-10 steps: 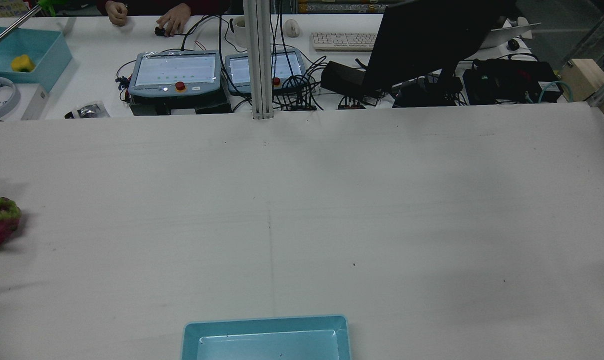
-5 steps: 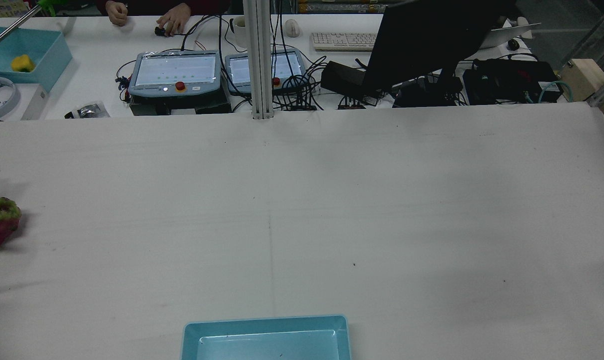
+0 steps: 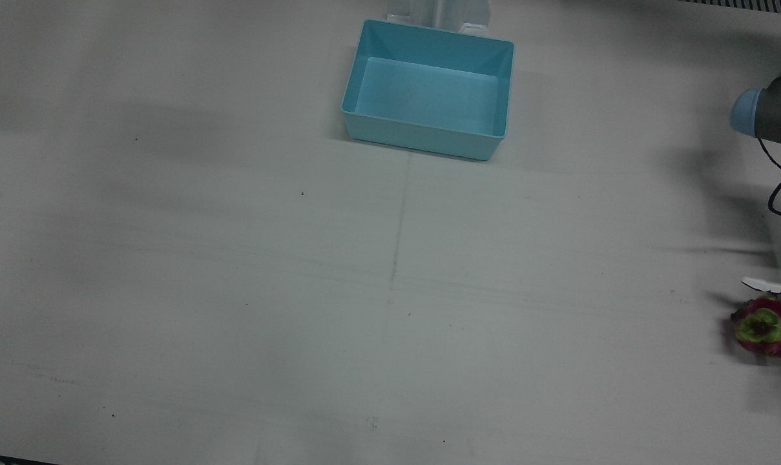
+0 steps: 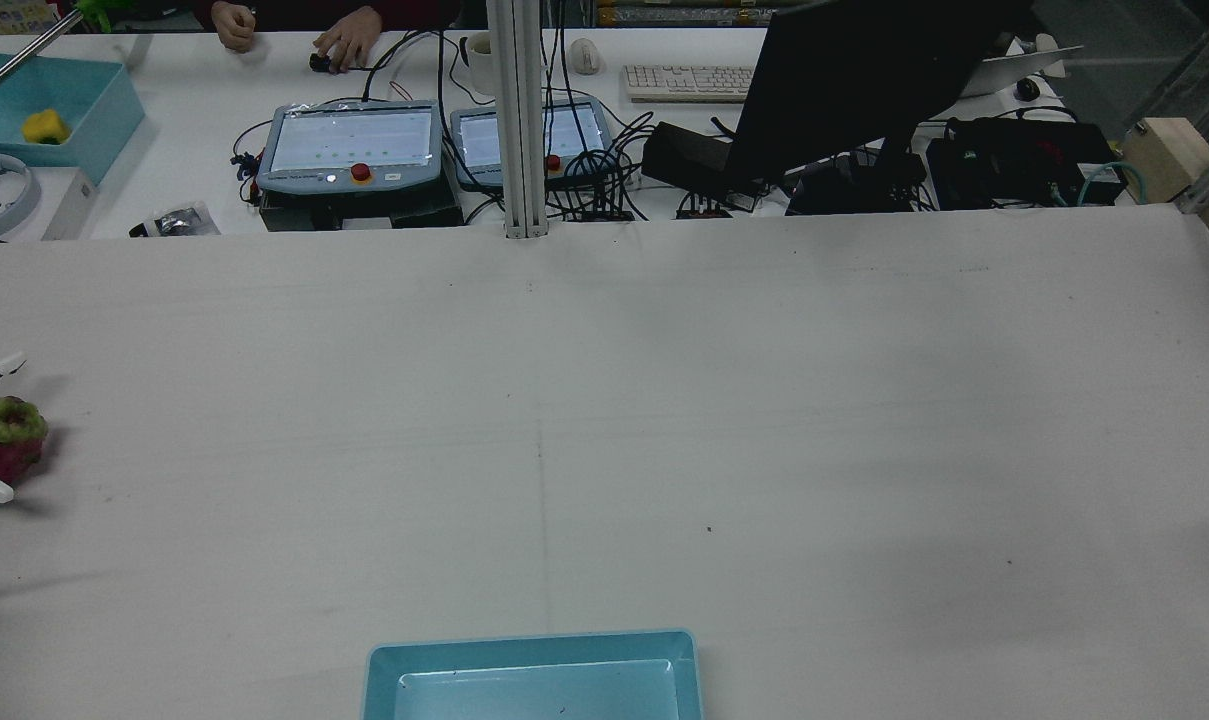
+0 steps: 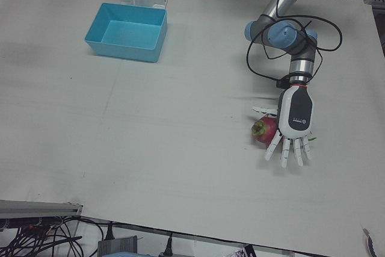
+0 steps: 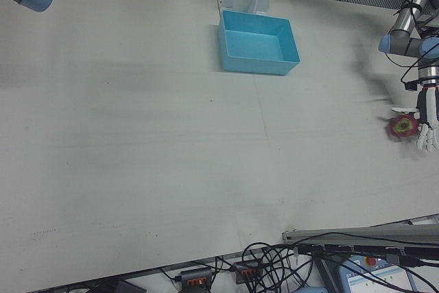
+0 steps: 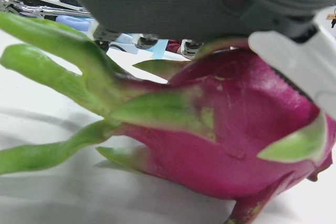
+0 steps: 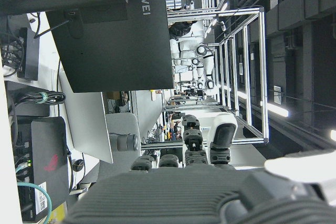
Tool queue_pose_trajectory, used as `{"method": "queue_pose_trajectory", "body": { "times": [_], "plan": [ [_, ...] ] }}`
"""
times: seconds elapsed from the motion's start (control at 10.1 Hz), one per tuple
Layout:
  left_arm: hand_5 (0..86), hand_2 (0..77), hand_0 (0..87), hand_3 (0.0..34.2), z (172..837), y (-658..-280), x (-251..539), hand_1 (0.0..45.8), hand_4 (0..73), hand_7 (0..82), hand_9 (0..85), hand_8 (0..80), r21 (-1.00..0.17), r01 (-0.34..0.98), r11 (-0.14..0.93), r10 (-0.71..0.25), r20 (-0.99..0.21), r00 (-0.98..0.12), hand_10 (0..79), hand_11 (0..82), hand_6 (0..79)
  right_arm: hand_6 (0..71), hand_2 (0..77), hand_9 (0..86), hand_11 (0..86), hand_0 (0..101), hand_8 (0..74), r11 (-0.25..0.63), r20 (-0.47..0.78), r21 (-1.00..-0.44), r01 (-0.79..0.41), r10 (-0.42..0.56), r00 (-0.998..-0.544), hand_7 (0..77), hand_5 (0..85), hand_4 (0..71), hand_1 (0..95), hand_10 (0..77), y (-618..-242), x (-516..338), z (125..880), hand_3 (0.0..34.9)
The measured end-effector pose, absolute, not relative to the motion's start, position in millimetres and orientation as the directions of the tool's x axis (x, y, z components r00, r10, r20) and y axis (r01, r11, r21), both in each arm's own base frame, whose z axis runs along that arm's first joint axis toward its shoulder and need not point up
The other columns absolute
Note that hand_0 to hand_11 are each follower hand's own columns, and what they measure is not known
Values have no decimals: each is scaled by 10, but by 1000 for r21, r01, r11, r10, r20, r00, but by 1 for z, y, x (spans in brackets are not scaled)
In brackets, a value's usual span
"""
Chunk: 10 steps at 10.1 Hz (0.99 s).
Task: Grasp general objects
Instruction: 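Close the left hand fingers around the dragon fruit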
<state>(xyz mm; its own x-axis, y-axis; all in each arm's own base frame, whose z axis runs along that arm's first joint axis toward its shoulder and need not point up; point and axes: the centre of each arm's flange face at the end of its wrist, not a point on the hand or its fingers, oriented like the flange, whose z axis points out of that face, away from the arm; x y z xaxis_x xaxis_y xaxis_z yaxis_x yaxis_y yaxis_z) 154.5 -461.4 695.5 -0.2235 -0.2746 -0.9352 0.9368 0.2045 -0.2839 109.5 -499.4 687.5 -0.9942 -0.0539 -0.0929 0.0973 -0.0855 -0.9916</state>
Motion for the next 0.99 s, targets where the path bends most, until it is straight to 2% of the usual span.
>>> {"method": "queue_pose_trajectory", "body": {
  "times": [0.5, 0.6, 0.7, 0.79, 0.89, 0.99],
  "plan": [
    [22, 11, 461, 304, 699, -462, 153, 0, 55, 33, 11, 16, -284, 943, 175, -245, -940, -238, 136, 16, 16, 0, 16, 11, 11, 0, 0, -86, -93, -992, 97, -53, -994, 0, 742, 0, 60, 0, -499, 109, 688, 0],
    [22, 5, 461, 283, 701, -461, 152, 0, 60, 87, 11, 16, -278, 947, 160, -237, -942, -236, 136, 16, 60, 0, 16, 11, 11, 0, 0, -86, -93, -992, 97, -53, -994, 0, 742, 0, 60, 5, -499, 109, 688, 0],
    [22, 5, 461, 283, 704, -461, 152, 0, 60, 87, 11, 16, -270, 952, 146, -232, -944, -233, 136, 16, 60, 0, 16, 11, 11, 0, 0, -86, -93, -992, 97, -53, -994, 0, 742, 0, 60, 5, -499, 109, 688, 0],
    [65, 5, 462, 259, 710, -459, 154, 0, 71, 180, 11, 16, -265, 954, 138, -230, -946, -229, 136, 27, 125, 0, 16, 16, 11, 1, 0, -86, -93, -992, 97, -54, -994, 0, 742, 0, 60, 0, -499, 109, 688, 0],
    [267, 0, 405, 190, 717, -457, 158, 0, 240, 376, 11, 131, -257, 957, 133, -230, -947, -223, 136, 169, 333, 0, 16, 16, 11, 1, 0, -86, -93, -992, 97, -54, -994, 0, 742, 0, 60, 0, -499, 109, 688, 0],
    [267, 0, 405, 190, 722, -455, 163, 0, 240, 376, 27, 245, -251, 959, 130, -230, -949, -217, 136, 322, 333, 0, 16, 11, 11, 1, 0, -86, -93, -992, 97, -54, -994, 0, 742, 0, 60, 0, -499, 109, 688, 0]
  ]
}}
